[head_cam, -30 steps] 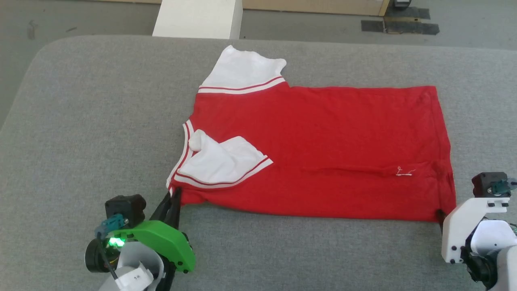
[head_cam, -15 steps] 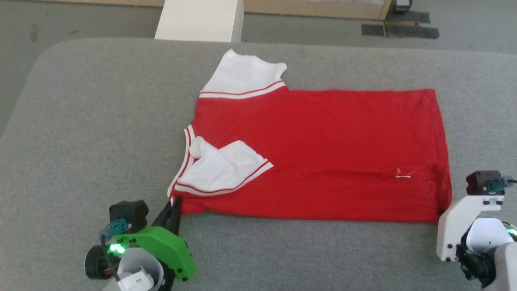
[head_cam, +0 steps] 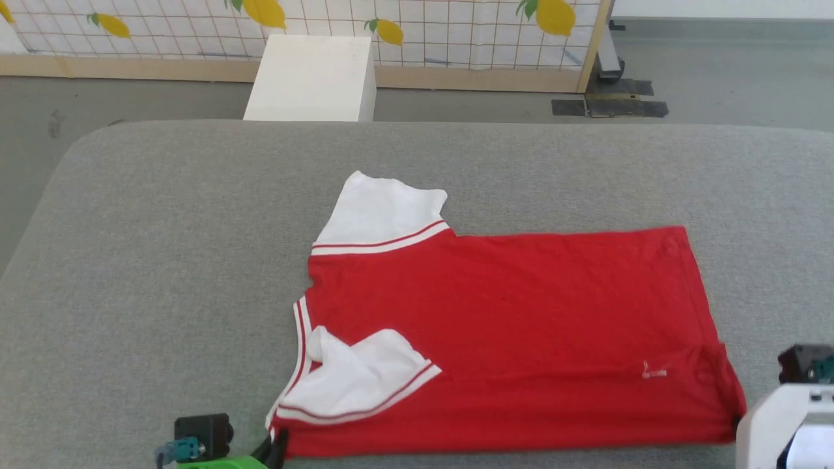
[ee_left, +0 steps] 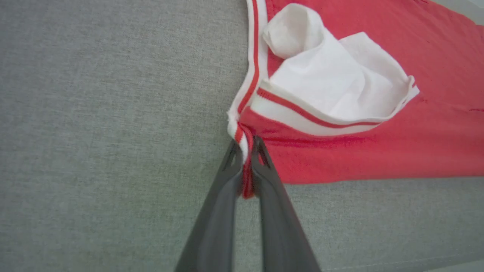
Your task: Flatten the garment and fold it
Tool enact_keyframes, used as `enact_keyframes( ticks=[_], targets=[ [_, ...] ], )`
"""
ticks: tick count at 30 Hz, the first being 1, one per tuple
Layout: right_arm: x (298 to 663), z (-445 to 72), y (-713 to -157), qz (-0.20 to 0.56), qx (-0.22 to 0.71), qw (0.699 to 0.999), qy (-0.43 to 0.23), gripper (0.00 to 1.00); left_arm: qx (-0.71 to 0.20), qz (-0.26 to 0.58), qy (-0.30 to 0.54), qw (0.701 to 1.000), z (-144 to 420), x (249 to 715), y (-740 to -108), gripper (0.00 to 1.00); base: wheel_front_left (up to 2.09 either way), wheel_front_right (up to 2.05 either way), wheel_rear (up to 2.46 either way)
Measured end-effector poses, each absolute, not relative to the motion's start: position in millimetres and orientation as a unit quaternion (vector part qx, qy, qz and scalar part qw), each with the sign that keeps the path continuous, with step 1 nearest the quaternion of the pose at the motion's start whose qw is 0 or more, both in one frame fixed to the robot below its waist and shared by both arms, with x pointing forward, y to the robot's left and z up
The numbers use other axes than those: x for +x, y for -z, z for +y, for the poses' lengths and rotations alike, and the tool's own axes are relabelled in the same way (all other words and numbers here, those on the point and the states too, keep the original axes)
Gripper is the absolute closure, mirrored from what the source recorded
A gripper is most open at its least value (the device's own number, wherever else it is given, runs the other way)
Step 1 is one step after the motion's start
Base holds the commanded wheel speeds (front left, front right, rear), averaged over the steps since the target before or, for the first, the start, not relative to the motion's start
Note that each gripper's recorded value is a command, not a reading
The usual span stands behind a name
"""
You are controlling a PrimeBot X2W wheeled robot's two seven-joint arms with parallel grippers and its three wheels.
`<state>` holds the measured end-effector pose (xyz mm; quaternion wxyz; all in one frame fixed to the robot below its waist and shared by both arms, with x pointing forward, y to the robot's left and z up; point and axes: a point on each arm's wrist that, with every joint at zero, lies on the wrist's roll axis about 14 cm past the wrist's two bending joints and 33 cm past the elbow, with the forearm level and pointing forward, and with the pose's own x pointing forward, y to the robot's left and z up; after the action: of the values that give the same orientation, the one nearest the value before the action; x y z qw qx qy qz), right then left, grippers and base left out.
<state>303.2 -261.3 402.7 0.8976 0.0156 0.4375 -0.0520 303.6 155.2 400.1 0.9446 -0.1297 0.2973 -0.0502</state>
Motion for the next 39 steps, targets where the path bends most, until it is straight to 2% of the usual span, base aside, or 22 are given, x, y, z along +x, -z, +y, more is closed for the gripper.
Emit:
enact_keyframes(
  ticks=[6,7,8,9,12,15,21,22,26,31,39],
  targets=[
    [283.5,-251.2,-374.8,0.474,0.057,0.877,0.054,1.0,-0.123,0.334,0.054,0.933,153.7,290.8,-375.5,1.0,0.0,0.0,0.0],
    [282.9,-250.9,-371.8,0.475,0.059,0.877,0.055,0.92,-0.124,0.335,0.053,0.933,153.1,289.6,-373.0,0.58,0.0,0.0,0.0],
    [284.0,-250.8,-371.2,0.47,0.059,0.879,0.055,0.19,-0.125,0.334,0.052,0.933,153.0,289.0,-371.4,0.0,0.0,0.0,0.0],
    [285.4,-250.8,-370.5,0.464,0.06,0.882,0.056,0.0,-0.126,0.333,0.053,0.933,152.5,288.5,-370.2,0.0,0.0,0.0,0.0],
    [293.5,-243.8,-374.3,0.439,0.063,0.895,0.045,0.0,-0.131,0.311,0.063,0.939,149.3,291.3,-374.4,0.0,0.0,0.0,0.0],
    [311.8,-241.9,-393.8,0.383,0.061,0.921,0.039,0.0,-0.128,0.255,0.053,0.957,159.3,304.1,-390.9,0.0,0.0,0.0,0.0],
    [358.2,-237.7,-480.3,0.175,0.012,0.984,0.01,0.0,-0.116,0.081,0.057,0.988,171.4,341.5,-465.2,0.0,0.0,0.0,0.0],
    [366.1,-234.6,-518.3,0.082,-0.02,0.996,-0.003,0.0,-0.103,0.018,0.07,0.992,169.0,350.3,-498.7,0.0,0.0,0.0,0.0],
    [364.9,-231.7,-547.0,-0.004,-0.043,0.999,-0.004,0.0,-0.089,-0.056,0.082,0.991,162.2,358.7,-540.8,0.0,0.0,0.0,0.0],
    [361.8,-226.8,-552.5,-0.042,-0.048,0.998,0.003,0.0,-0.072,-0.1,0.101,0.987,149.7,363.5,-563.0,0.0,0.0,0.0,0.0],
    [357.1,-235.0,-543.9,-0.043,-0.037,0.998,0.031,0.0,-0.038,-0.063,0.154,0.985,129.2,382.5,-546.7,0.0,0.0,0.0,0.0]
  ],
)
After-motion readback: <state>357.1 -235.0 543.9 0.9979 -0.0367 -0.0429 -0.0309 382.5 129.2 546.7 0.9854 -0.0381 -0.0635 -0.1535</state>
